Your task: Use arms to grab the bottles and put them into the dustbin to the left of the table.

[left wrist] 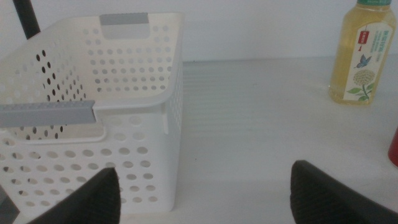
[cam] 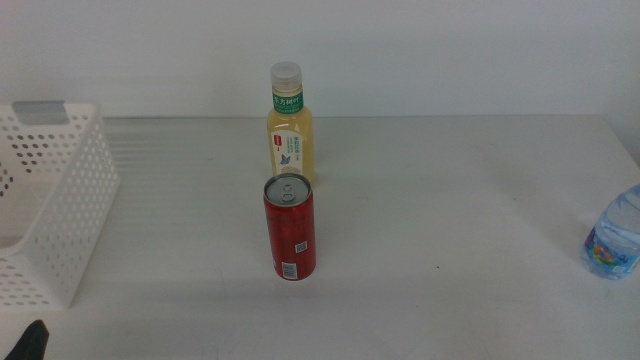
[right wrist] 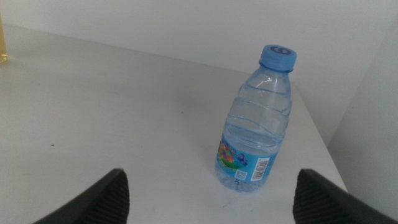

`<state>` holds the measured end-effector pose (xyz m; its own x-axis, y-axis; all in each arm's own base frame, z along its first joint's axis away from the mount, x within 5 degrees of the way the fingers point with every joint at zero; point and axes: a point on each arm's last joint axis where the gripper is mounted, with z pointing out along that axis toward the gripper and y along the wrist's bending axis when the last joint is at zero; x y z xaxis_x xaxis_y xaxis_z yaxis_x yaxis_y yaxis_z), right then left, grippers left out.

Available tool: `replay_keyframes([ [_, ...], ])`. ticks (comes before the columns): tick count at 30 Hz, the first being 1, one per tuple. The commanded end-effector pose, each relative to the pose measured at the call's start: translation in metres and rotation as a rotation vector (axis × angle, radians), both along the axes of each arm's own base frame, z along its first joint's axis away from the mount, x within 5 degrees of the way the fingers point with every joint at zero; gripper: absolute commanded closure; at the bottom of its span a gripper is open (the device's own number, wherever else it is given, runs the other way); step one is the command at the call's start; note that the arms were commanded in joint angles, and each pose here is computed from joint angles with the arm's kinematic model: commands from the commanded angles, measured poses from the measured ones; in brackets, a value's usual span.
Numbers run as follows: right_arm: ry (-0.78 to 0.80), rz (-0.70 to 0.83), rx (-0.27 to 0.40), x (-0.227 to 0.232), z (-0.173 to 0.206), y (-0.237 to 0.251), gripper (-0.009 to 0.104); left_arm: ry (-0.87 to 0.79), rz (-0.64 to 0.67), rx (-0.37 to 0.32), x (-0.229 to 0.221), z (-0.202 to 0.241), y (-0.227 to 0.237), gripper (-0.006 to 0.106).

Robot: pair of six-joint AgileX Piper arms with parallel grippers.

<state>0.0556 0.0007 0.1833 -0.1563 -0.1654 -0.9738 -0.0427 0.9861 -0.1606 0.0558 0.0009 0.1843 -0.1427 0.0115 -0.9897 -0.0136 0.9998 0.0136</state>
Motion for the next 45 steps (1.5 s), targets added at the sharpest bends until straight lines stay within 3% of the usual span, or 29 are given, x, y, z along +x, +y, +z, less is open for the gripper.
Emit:
replay_keyframes([
  [1, -0.109, -0.003, -0.013, -0.001, 0.011, 0.000, 0.018, -0.096, -0.002, -0.012, 0.000, 0.007, 0.000, 0.010],
  [7, -0.109, -0.003, -0.013, -0.001, 0.011, 0.000, 0.018, -0.071, -0.033, -0.076, 0.008, 0.008, -0.003, 0.010],
  [12, -0.109, -0.003, -0.013, -0.001, 0.011, 0.000, 0.018, -0.142, -0.111, -0.077, 0.018, 0.018, -0.008, 0.010],
  [18, -0.109, -0.003, -0.013, -0.001, 0.011, 0.000, 0.018, -0.077, -0.219, -0.075, 0.036, 0.014, -0.021, 0.010],
  [29, -0.109, -0.003, -0.013, -0.001, 0.011, 0.000, 0.018, -0.133, -0.414, -0.095, 0.066, 0.008, -0.055, 0.010],
  [45, -0.109, -0.003, -0.013, -0.001, 0.011, 0.000, 0.018, -0.100, -0.495, -0.126, 0.082, -0.017, -0.076, 0.010],
])
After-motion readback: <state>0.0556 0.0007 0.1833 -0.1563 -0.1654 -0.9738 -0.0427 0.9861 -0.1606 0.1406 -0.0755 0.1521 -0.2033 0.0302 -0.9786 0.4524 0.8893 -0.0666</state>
